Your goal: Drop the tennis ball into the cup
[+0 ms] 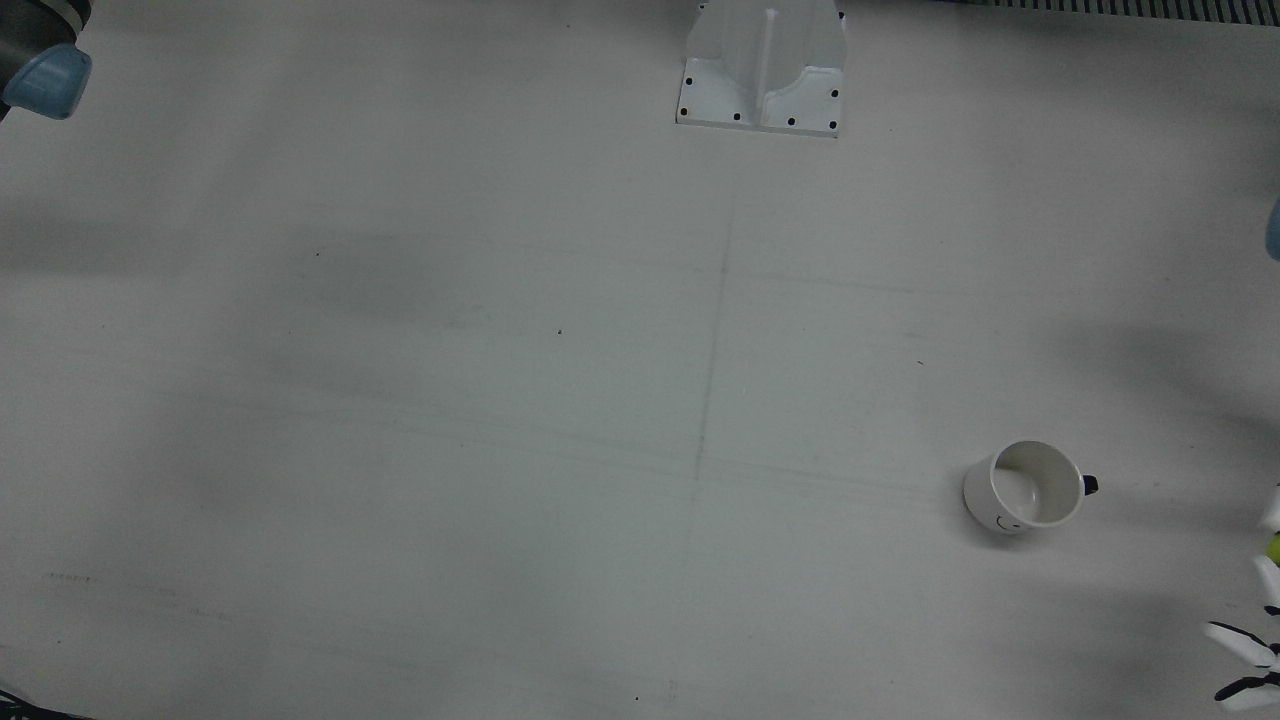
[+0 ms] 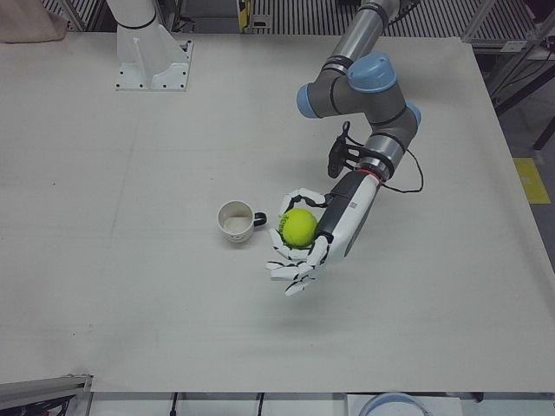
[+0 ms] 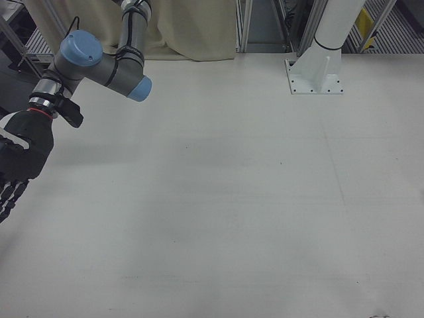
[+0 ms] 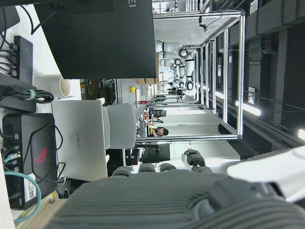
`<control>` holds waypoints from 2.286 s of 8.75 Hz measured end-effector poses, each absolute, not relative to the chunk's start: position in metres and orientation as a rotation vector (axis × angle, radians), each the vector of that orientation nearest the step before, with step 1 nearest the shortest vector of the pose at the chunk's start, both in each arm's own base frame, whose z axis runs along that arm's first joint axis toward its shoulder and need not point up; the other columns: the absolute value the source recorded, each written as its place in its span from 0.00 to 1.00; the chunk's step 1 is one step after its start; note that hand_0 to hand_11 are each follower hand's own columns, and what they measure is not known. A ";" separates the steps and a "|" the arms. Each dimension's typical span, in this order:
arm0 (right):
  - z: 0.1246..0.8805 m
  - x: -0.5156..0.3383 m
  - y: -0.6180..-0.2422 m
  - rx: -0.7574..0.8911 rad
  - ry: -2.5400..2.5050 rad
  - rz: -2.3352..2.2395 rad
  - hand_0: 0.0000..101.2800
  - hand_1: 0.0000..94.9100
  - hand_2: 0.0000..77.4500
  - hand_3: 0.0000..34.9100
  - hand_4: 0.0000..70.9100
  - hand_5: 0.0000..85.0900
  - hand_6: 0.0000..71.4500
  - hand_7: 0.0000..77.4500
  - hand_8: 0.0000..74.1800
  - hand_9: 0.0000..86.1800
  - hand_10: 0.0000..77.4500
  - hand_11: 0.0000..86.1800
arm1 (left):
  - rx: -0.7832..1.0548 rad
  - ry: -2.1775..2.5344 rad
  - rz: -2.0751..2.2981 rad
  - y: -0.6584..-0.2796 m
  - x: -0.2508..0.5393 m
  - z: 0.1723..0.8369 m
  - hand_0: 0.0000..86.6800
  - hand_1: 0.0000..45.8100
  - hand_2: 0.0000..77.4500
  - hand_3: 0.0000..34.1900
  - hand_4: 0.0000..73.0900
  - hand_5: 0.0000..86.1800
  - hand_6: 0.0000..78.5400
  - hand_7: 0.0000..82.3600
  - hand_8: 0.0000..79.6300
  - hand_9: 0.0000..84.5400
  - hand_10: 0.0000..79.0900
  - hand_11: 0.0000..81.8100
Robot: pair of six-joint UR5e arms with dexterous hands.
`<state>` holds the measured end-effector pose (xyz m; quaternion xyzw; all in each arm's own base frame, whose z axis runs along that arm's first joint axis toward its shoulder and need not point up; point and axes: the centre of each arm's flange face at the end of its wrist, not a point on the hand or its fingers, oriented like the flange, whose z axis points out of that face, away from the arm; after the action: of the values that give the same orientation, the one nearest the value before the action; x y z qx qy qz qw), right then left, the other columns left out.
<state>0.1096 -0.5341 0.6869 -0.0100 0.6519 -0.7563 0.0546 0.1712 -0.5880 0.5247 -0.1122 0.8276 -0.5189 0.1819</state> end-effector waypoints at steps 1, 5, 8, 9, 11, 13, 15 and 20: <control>0.687 0.110 -0.534 -0.031 1.980 -2.297 0.00 0.01 0.01 0.00 0.00 0.00 0.00 0.01 0.00 0.00 0.00 0.01 | -0.359 2.315 -1.437 -0.579 0.199 0.523 0.92 0.31 0.66 0.70 0.01 0.36 0.82 0.46 0.44 0.35 0.08 0.18; 0.687 0.110 -0.534 -0.030 1.980 -2.297 0.00 0.01 0.01 0.00 0.00 0.00 0.00 0.01 0.00 0.00 0.00 0.01 | -0.425 2.261 -1.375 -0.555 0.256 0.523 0.92 0.39 0.61 0.75 0.01 0.31 0.76 0.49 0.39 0.34 0.08 0.17; 0.687 0.110 -0.534 -0.030 1.979 -2.298 0.00 0.01 0.01 0.00 0.00 0.00 0.00 0.01 0.00 0.00 0.00 0.01 | -0.464 2.235 -1.355 -0.542 0.279 0.526 0.92 0.43 0.58 0.82 0.01 0.30 0.81 0.48 0.38 0.34 0.08 0.17; 0.687 0.110 -0.534 -0.030 1.979 -2.297 0.00 0.01 0.01 0.00 0.00 0.00 0.00 0.01 0.00 0.00 0.00 0.01 | -0.476 2.228 -1.347 -0.537 0.286 0.529 0.93 0.48 0.54 0.86 0.01 0.27 0.81 0.48 0.37 0.32 0.08 0.17; 0.687 0.110 -0.534 -0.031 1.978 -2.298 0.00 0.01 0.01 0.00 0.00 0.00 0.00 0.00 0.00 0.00 0.00 0.01 | -0.484 2.220 -1.331 -0.528 0.292 0.540 0.62 0.50 0.27 0.89 0.01 0.13 0.81 0.48 0.06 0.02 0.06 0.12; 0.688 0.110 -0.534 -0.031 1.978 -2.298 0.00 0.01 0.01 0.00 0.00 0.00 0.00 0.01 0.00 0.00 0.00 0.01 | -0.482 2.219 -1.328 -0.524 0.291 0.547 0.56 0.51 0.21 0.89 0.01 0.11 0.81 0.48 0.04 0.02 0.05 0.09; 0.687 0.110 -0.534 -0.031 1.979 -2.298 0.00 0.01 0.01 0.00 0.00 0.00 0.00 0.01 0.00 0.00 0.00 0.01 | -0.484 2.220 -1.328 -0.523 0.290 0.548 0.56 0.52 0.25 0.89 0.01 0.11 0.79 0.45 0.04 0.02 0.02 0.05; 0.687 0.110 -0.534 -0.031 1.979 -2.297 0.00 0.01 0.01 0.00 0.00 0.00 0.00 0.01 0.00 0.00 0.00 0.01 | -0.487 2.236 -1.362 -0.532 0.273 0.547 0.53 0.54 0.23 0.87 0.01 0.08 0.02 0.05 0.01 0.01 0.01 0.01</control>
<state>0.1097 -0.5340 0.6870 -0.0101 0.6518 -0.7564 0.0546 0.2732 -0.5320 0.5472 -0.1777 0.8156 -0.4970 0.2370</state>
